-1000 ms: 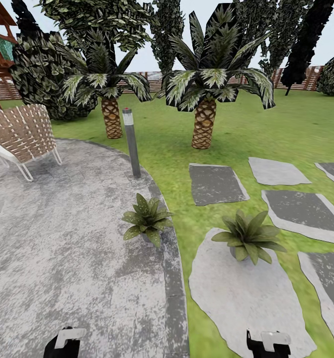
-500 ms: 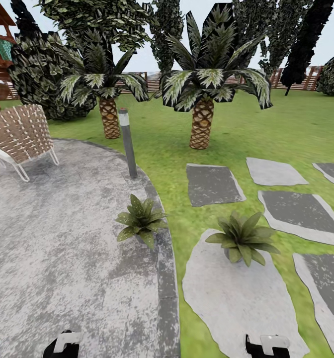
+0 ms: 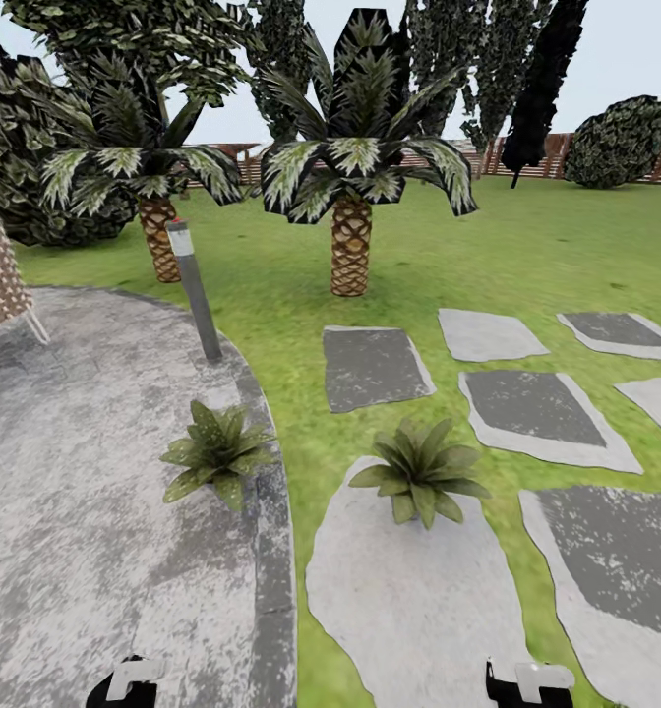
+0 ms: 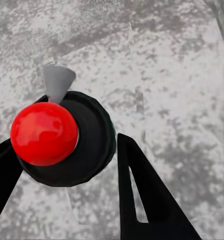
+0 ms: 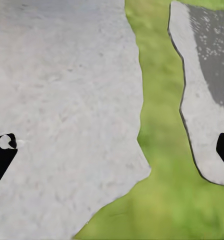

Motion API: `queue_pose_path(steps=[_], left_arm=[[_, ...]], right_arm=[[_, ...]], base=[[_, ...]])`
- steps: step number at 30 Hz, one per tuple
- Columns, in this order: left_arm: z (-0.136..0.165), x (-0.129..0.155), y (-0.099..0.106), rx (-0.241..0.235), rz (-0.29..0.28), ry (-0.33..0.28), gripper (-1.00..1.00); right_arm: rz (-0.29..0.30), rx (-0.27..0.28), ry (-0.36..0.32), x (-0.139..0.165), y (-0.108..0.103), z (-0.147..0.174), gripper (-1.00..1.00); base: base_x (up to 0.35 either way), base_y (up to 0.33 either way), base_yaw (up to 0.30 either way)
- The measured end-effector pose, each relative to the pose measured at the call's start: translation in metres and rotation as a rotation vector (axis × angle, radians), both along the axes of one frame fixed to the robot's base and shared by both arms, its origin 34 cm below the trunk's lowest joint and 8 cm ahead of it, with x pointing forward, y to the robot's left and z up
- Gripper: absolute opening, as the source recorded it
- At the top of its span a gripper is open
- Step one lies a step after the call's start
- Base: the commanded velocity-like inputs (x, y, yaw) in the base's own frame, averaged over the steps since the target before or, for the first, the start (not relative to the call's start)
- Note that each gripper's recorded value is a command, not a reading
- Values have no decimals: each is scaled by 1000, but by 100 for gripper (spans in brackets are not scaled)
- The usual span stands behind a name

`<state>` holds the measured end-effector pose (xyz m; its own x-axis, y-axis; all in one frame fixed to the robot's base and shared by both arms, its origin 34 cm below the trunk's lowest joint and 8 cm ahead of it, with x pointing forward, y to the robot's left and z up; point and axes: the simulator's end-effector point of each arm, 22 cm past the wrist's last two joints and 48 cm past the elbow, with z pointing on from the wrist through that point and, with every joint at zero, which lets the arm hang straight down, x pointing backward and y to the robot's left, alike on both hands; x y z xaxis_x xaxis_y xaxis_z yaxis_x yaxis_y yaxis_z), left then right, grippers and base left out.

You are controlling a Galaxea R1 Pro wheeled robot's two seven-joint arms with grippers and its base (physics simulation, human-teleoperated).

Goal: Pick up the pesticide atomizer in the garden and spray insectifuge to fully cover both potted plants in the garden.

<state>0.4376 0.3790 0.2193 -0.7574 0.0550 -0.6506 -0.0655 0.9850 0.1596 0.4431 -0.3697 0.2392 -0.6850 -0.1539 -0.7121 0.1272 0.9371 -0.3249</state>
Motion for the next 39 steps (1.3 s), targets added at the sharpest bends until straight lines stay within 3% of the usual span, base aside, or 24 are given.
queue_pose_path(steps=[17, 39], left_arm=[[0, 0, 0, 0, 2, 0, -100], [-1, 1, -7, -13, -8, -2, -100]], right_arm=[[-1, 12, 24, -9, 4, -6, 100], [-1, 12, 24, -9, 4, -6, 100]], base=[[179, -257, -266], [39, -28, -268]])
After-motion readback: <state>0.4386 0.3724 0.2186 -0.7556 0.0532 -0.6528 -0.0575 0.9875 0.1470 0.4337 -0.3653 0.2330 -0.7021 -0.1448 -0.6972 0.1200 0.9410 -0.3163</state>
